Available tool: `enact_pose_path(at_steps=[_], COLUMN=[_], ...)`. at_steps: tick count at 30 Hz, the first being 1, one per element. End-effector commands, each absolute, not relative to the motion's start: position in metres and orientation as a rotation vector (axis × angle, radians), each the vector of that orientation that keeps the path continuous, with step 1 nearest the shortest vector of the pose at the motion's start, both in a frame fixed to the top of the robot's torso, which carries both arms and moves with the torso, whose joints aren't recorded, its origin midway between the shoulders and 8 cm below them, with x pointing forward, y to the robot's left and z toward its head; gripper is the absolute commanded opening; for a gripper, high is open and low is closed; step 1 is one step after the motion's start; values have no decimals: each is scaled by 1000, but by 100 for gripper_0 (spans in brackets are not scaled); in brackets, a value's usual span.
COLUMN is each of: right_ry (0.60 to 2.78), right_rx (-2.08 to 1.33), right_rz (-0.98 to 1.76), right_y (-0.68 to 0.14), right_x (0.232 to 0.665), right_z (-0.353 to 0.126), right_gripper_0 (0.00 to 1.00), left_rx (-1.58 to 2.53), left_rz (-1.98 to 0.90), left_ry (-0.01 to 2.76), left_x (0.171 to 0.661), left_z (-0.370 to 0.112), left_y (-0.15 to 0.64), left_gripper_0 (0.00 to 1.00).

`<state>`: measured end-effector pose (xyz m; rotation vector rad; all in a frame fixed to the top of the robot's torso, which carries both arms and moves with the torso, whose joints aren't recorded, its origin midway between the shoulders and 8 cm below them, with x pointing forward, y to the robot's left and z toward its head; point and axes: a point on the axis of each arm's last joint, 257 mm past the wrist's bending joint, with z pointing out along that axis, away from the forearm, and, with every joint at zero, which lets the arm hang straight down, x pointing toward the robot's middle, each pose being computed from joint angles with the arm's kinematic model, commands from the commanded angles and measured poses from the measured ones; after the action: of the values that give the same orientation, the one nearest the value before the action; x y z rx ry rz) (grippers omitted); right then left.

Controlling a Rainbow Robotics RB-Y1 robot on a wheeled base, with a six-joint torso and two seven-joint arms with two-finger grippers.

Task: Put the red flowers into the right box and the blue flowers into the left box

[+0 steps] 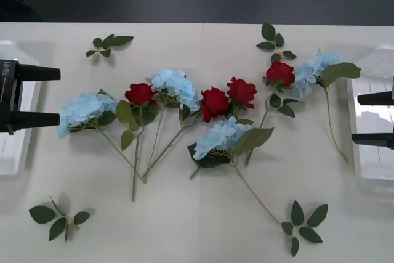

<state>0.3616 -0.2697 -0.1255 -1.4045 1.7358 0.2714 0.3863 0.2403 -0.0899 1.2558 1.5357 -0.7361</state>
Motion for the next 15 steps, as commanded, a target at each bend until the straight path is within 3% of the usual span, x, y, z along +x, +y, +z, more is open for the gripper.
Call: enact_pose_path(at_steps=[1,15], right_ry=[1771,1922], right_rx=[-1373,-1129], right_rz=[332,435], right_y=[-265,-262], right_x=[350,365], right_z=[-146,-132], right_gripper_0=[72,72], left_rx=[1280,1190], left_rz=[-742,-783], left_ry=[1540,1690], left_x=[382,388], left_z=[-97,-158], left_y=[238,226], left_gripper_0=[100,100])
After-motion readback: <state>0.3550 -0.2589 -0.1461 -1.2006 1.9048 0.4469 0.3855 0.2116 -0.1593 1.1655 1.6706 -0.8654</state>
